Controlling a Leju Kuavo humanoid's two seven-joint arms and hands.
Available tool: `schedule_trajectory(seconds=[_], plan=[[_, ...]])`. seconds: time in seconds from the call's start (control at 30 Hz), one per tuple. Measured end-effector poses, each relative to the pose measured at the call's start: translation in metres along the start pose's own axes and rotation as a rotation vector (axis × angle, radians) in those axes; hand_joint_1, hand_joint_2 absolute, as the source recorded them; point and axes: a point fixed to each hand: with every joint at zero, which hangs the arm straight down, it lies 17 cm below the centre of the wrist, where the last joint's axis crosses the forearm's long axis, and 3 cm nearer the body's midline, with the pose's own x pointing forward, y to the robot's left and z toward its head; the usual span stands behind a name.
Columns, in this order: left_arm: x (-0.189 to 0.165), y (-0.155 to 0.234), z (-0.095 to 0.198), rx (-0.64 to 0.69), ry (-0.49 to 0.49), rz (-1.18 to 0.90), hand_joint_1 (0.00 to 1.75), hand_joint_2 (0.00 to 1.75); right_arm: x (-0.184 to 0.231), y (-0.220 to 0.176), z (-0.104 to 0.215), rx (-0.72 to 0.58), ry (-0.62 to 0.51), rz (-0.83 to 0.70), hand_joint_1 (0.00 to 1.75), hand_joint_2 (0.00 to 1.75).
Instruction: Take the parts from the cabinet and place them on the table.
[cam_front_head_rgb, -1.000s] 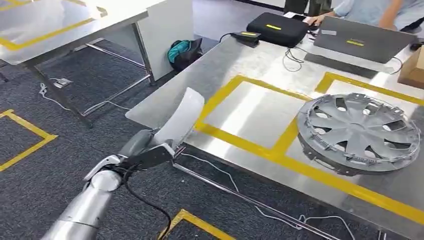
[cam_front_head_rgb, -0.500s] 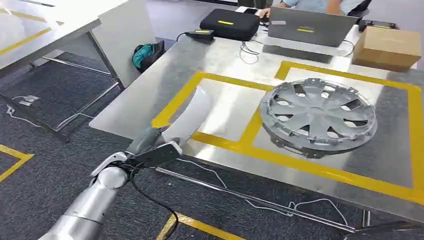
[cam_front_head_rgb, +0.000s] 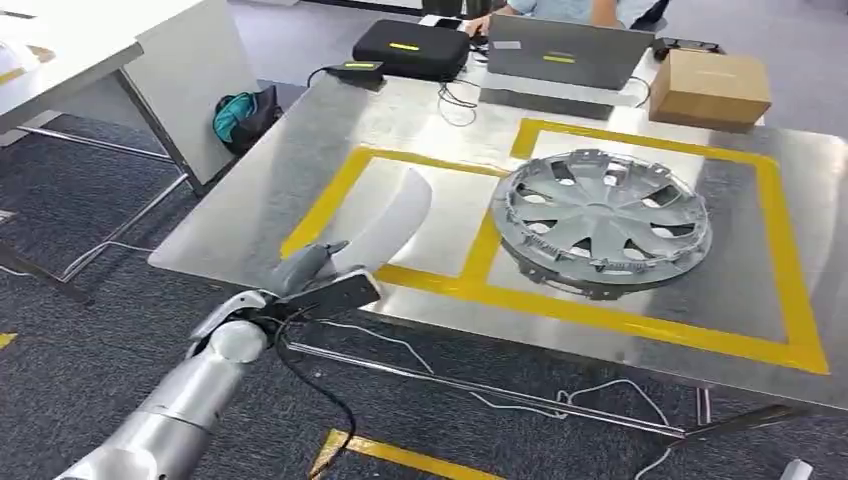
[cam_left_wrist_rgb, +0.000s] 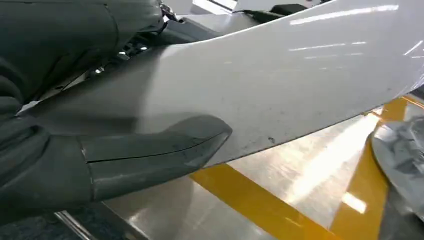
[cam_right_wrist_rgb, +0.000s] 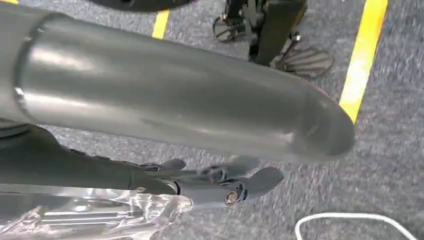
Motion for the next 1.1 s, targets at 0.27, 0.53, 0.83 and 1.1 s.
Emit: schedule_trajectory(seconds=[0.27,0.53,0.83,1.1], plan=[[0.002,0.024,-0.013,0.082,0.023,-0.145,1.75,1.75,0.0,0.004,0.001,0.014,0.0,-0.001,0.0,0.0],[0.012,0.04,-0.027,0.126,0.022,-0.382,1.75,1.75,0.0,0.008,0.001,0.025,-0.002,0.012,0.0,0.0],[0.002,0.04,-0.042,0.096,0.097,-0.515,1.75,1.75,0.001,0.01,0.001,0.034,-0.004,0.029,0.0,0.0],[0.014,0.013,-0.054,0.007,0.032,-0.71,1.75,1.75,0.005,0.015,0.0,0.051,-0.015,0.047,0.0,0.0]])
